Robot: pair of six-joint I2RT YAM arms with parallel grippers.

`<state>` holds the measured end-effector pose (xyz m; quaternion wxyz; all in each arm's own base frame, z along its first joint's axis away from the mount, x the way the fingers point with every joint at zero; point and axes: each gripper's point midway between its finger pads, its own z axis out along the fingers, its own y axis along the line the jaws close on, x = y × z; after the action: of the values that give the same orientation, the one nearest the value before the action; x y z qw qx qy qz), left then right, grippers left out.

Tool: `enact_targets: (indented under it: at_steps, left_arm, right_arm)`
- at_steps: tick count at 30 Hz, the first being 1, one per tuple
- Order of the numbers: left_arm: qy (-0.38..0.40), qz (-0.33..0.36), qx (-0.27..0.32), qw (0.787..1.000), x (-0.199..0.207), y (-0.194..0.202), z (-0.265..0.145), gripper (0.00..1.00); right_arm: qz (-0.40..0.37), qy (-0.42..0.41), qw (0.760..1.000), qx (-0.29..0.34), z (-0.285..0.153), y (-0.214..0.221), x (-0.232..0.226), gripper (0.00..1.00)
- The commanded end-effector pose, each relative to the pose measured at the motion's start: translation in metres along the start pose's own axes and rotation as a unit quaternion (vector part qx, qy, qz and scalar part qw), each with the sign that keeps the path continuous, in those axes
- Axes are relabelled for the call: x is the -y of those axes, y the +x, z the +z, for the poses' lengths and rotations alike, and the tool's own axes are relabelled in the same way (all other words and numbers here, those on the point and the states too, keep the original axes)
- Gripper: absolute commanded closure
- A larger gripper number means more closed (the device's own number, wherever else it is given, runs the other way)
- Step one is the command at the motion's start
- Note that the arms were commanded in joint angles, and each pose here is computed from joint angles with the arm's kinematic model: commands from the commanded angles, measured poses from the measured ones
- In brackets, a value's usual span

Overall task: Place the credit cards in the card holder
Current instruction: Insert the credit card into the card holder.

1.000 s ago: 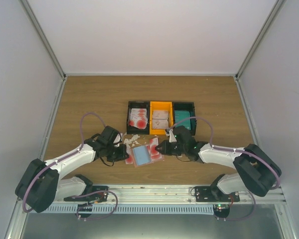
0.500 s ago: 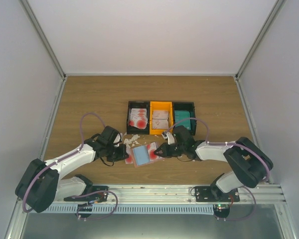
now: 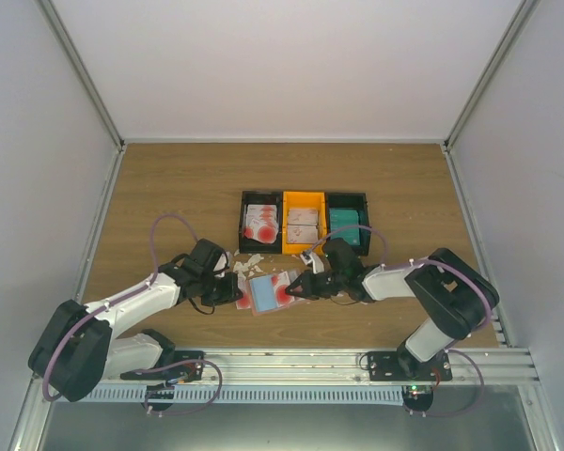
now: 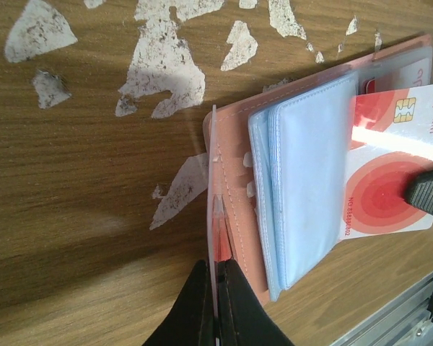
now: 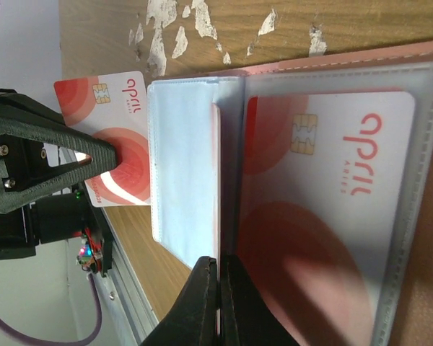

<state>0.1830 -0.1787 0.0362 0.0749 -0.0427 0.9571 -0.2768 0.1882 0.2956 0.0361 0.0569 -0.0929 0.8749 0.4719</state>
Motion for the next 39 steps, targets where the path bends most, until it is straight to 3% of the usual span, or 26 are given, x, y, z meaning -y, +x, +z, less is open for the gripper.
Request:
enact_targets:
  at_steps: [1, 24, 29, 35, 39]
  left_arm:
    - [-0.009, 0.0, 0.0, 1.0, -0.007, 0.005, 0.004, 1.0]
    - [-0.004, 0.002, -0.002, 1.0, -0.005, 0.008, 0.007, 1.0]
    - [-0.003, 0.003, -0.001, 1.0, -0.004, 0.008, 0.007, 1.0]
    - [-0.002, 0.004, 0.0, 1.0, -0.004, 0.008, 0.006, 1.0]
    - [-0.001, 0.004, 0.001, 1.0, -0.004, 0.008, 0.006, 1.0]
  right_arm:
    - [0.01, -0.013, 1.0, 0.003, 0.003, -0.001, 0.0, 1.0]
    - [0.01, 0.004, 1.0, -0.028, 0.026, 0.015, 0.002, 0.93]
    - [-0.003, 0.01, 1.0, -0.021, 0.029, 0.012, -0.003, 0.79]
    - [-0.011, 0.018, 1.0, 0.006, 0.027, 0.002, -0.007, 0.83]
    - [-0.005, 0.034, 0.999, 0.014, 0.025, 0.001, -0.001, 0.73]
